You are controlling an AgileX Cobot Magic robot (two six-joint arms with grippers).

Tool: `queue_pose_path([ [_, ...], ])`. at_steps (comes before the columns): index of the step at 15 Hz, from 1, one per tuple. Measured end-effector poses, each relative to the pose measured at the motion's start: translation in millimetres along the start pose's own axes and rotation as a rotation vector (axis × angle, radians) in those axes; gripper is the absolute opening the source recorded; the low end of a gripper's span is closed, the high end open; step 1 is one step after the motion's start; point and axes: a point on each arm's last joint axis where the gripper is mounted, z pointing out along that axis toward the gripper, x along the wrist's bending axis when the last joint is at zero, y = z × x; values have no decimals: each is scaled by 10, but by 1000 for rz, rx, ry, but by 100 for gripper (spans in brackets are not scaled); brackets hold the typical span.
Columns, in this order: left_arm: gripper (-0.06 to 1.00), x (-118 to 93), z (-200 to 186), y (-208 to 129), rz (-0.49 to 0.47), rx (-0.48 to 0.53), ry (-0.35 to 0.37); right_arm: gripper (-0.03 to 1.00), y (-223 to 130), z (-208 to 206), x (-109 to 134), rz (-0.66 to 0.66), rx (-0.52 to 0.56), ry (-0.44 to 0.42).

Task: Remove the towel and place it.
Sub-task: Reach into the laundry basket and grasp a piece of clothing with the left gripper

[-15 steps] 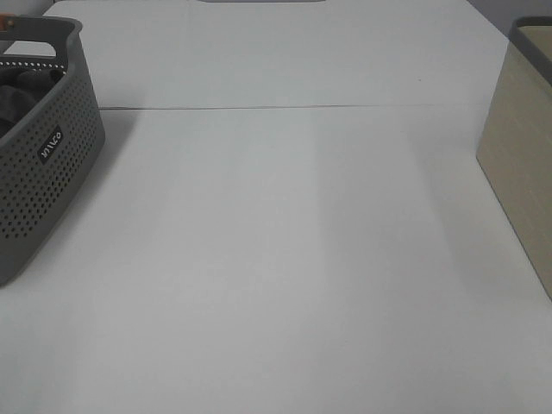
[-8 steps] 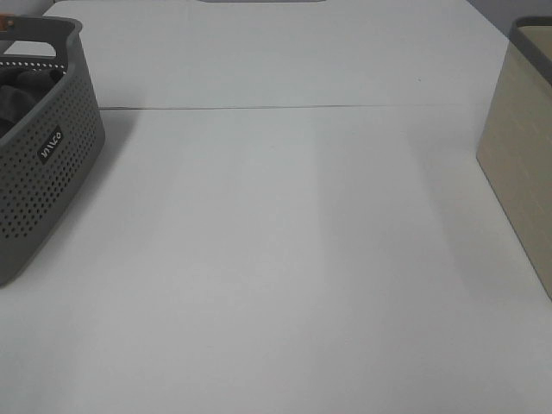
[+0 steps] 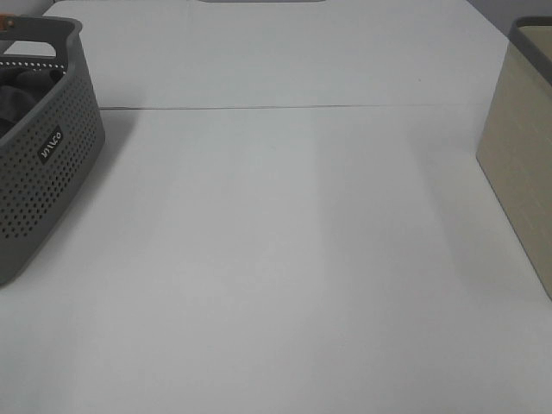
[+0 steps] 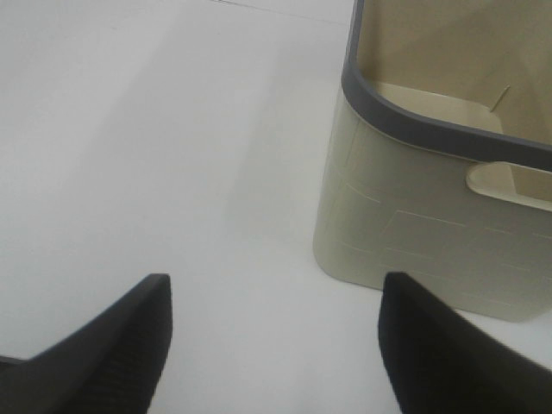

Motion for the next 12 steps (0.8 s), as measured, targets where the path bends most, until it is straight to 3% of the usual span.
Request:
queue_pose_path([
  [12, 99, 0, 6, 2, 20, 5, 0, 67, 0, 0, 0, 0, 0, 0],
])
